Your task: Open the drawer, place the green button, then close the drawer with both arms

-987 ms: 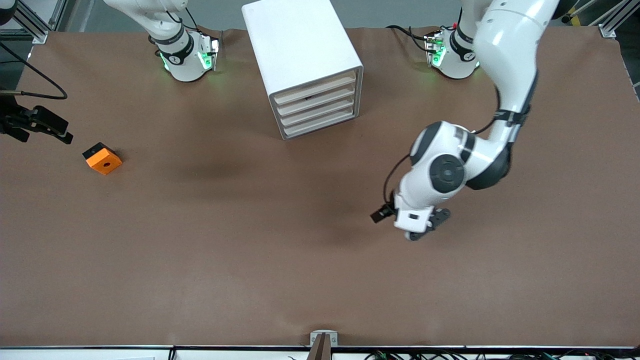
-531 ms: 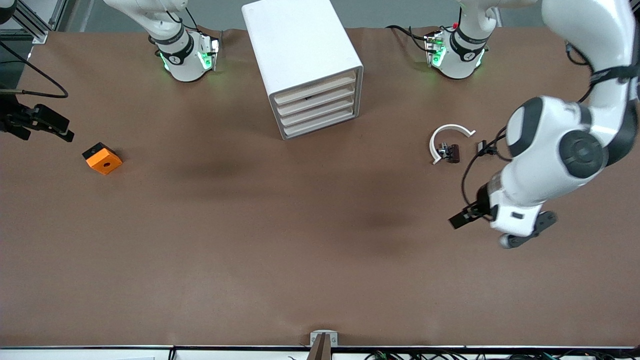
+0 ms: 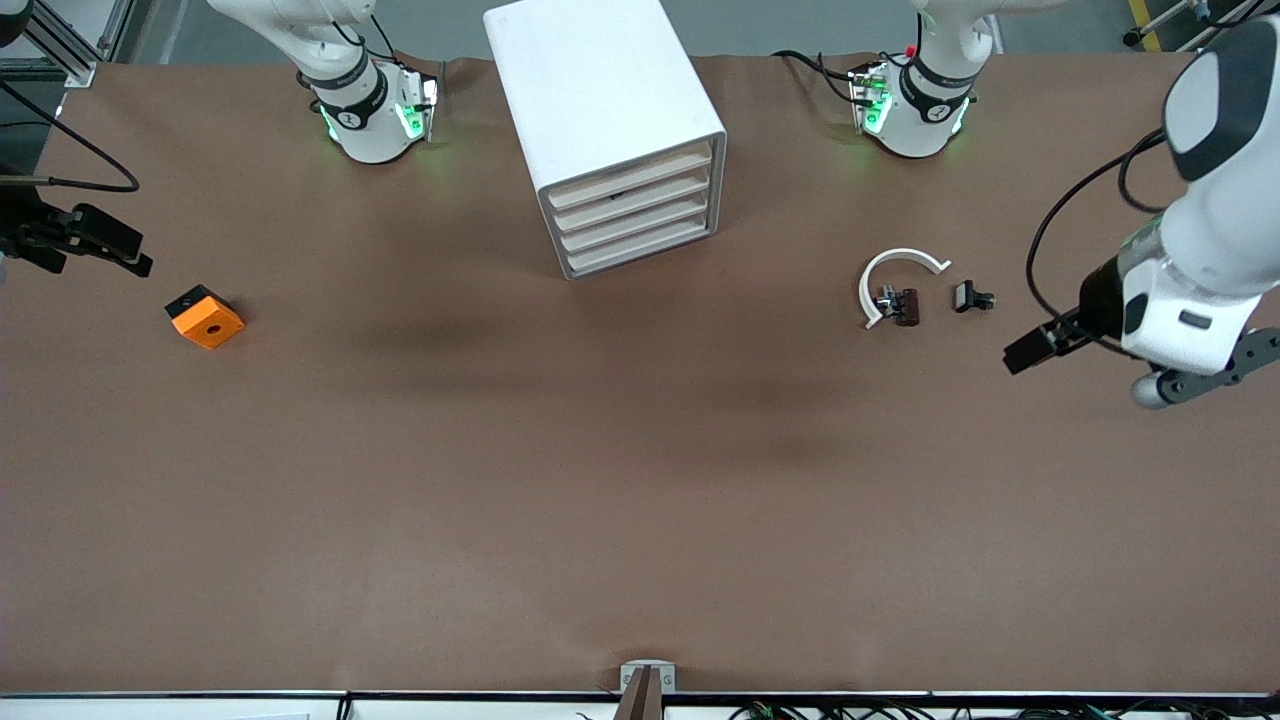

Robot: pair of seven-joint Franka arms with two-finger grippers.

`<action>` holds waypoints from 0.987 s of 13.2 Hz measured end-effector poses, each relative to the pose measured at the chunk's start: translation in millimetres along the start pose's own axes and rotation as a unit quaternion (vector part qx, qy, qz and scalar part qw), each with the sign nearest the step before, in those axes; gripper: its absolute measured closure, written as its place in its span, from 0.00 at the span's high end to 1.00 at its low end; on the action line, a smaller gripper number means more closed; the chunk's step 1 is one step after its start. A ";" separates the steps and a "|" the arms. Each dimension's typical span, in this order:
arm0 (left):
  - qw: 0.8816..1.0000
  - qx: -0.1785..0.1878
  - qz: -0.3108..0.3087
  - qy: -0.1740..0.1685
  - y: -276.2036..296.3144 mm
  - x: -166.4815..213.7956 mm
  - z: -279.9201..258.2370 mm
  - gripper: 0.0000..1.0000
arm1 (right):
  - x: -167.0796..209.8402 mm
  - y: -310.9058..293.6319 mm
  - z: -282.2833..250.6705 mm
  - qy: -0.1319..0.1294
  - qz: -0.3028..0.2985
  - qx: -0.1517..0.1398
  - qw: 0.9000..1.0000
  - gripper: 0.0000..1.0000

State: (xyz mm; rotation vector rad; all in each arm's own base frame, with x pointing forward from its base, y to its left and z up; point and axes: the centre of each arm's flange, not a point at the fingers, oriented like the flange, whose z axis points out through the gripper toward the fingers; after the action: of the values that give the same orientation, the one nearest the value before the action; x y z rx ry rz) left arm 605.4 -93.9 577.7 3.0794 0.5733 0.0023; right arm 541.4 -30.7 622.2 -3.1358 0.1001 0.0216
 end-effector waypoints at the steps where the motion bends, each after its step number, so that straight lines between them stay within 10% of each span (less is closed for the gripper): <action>1: 1.000 0.003 0.009 -0.001 -2.6 -6.7 -9.0 1.00 | 0.4 0.0 -0.6 0.003 0.000 0.000 1.000 1.00; 13: 0.993 0.027 0.115 -0.017 -65.2 -49.2 -58.1 1.00 | -0.4 -0.7 -6.3 0.015 -0.001 0.000 1.000 1.00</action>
State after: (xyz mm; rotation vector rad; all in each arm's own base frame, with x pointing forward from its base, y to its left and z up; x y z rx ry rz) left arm 535.8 -50.2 635.2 3.1713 0.2191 -0.0662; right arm 541.1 -30.0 628.5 -3.1369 0.0977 -0.0244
